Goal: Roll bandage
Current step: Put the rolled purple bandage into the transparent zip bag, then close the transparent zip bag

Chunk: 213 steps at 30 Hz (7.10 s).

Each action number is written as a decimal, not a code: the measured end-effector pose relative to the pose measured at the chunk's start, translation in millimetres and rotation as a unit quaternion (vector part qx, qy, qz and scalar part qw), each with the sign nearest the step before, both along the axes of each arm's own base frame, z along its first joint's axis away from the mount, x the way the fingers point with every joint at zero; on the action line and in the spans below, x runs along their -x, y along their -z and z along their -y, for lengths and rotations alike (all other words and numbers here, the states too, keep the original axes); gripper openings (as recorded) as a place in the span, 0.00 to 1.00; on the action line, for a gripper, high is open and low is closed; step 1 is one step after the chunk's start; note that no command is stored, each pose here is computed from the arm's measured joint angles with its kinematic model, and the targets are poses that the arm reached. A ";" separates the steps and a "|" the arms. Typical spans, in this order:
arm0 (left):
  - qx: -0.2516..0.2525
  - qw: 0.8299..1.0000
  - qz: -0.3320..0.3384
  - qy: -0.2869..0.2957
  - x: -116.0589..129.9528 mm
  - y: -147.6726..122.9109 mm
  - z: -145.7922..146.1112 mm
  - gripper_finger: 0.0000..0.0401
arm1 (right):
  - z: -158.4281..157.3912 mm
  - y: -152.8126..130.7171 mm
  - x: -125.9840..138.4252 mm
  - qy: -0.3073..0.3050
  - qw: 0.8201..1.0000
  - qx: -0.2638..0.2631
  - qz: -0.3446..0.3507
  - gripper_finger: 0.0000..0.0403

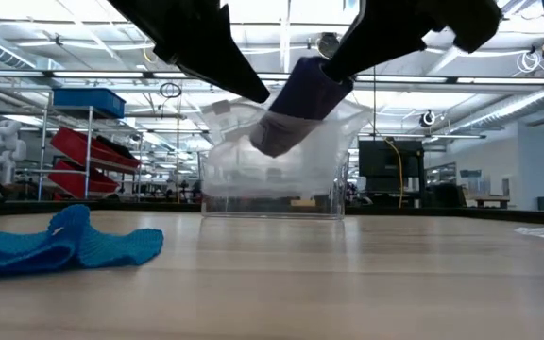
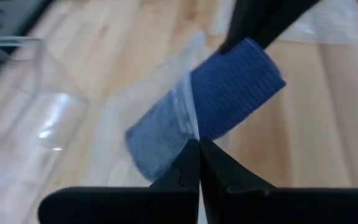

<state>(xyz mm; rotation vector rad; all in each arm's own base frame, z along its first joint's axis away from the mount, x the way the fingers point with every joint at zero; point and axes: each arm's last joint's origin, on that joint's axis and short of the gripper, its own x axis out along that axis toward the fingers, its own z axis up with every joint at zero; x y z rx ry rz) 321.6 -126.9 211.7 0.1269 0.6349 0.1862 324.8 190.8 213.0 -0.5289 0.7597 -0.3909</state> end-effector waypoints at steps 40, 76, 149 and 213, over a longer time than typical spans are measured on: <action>0.081 0.990 0.045 0.106 -8.3 -10.8 10.3 0.00 | 2.2 -2.6 3.3 0.033 0.996 -0.083 0.011 0.34; 0.073 0.992 0.046 0.094 -8.9 -15.4 8.9 0.00 | -22.2 -11.8 26.6 -0.074 0.993 -0.068 -0.054 0.78; 0.057 0.990 0.039 0.119 16.9 -41.3 14.9 0.01 | -11.4 -30.3 11.7 -0.068 0.990 -0.126 0.011 0.22; 0.073 0.989 0.048 0.117 12.8 -43.2 8.9 0.23 | -18.6 -32.2 18.2 -0.013 0.979 -0.174 0.104 0.00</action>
